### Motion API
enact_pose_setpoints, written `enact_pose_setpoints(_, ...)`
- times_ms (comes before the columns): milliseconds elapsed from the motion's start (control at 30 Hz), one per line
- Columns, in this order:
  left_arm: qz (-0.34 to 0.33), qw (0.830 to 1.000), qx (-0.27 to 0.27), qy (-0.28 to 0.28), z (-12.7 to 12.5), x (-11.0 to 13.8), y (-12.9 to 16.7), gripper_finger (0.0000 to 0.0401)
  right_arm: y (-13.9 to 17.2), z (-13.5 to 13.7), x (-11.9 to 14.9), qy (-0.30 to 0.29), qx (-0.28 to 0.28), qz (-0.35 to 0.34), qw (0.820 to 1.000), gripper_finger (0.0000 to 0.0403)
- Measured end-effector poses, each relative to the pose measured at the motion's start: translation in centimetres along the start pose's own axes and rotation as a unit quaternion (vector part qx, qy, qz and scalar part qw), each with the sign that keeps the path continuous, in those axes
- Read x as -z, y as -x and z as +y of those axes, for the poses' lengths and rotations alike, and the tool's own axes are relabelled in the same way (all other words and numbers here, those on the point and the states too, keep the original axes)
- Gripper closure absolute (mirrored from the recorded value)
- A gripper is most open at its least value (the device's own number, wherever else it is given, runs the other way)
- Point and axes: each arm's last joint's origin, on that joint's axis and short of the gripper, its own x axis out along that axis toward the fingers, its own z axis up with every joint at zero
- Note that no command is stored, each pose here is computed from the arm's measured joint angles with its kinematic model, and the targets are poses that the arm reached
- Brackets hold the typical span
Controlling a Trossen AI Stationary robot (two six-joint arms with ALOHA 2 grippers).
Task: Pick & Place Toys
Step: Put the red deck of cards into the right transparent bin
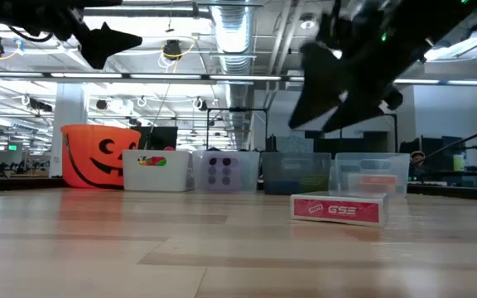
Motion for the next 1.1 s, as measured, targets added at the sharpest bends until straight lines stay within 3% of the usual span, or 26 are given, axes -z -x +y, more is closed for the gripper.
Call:
enact_pose_setpoints(100, 0.042, 0.998, 0.038, 0.027, -0.4, 0.9, -0.9, 0.007, 2.3, 2.3, 0.8, 0.022, -0.111, 0.016, 0.993, 0.0035)
enact_pose_setpoints(233, 0.1, 0.994, 0.03, 0.042, -0.6, 2.6, -2.7, 0.0072, 4.7, 3.9, 1.6, 0.025, -0.204, 0.025, 0.978, 0.0035)
enact_pose_setpoints(433, 0.091, 0.994, 0.033, 0.044, -1.3, 4.7, -6.5, 0.0083, 6.9, 4.6, 2.1, 0.043, -0.241, 0.044, 0.969, 0.0034)
enact_pose_setpoints(600, 0.047, 0.996, 0.047, 0.057, -1.8, 6.5, -9.1, 0.0112, 7.6, 4.9, 1.2, 0.028, -0.232, 0.058, 0.971, 0.0034)
enact_pose_setpoints(733, 0.038, 0.995, 0.06, 0.063, -2.6, 7.9, -11.0, 0.0173, 8.4, 5.1, -0.2, 0.036, -0.214, 0.059, 0.974, 0.0034)
enact_pose_setpoints(1000, 0.05, 0.995, 0.074, 0.054, -4.2, 8.7, -15.3, 0.0368, 11.0, 5.6, -3.1, 0.076, -0.176, -0.019, 0.981, 0.0034)
enact_pose_setpoints(1100, 0.045, 0.994, 0.09, 0.039, -4.8, 8.5, -16.6, 0.0391, 11.8, 5.7, -3.7, 0.078, -0.172, -0.03, 0.982, 0.0034)
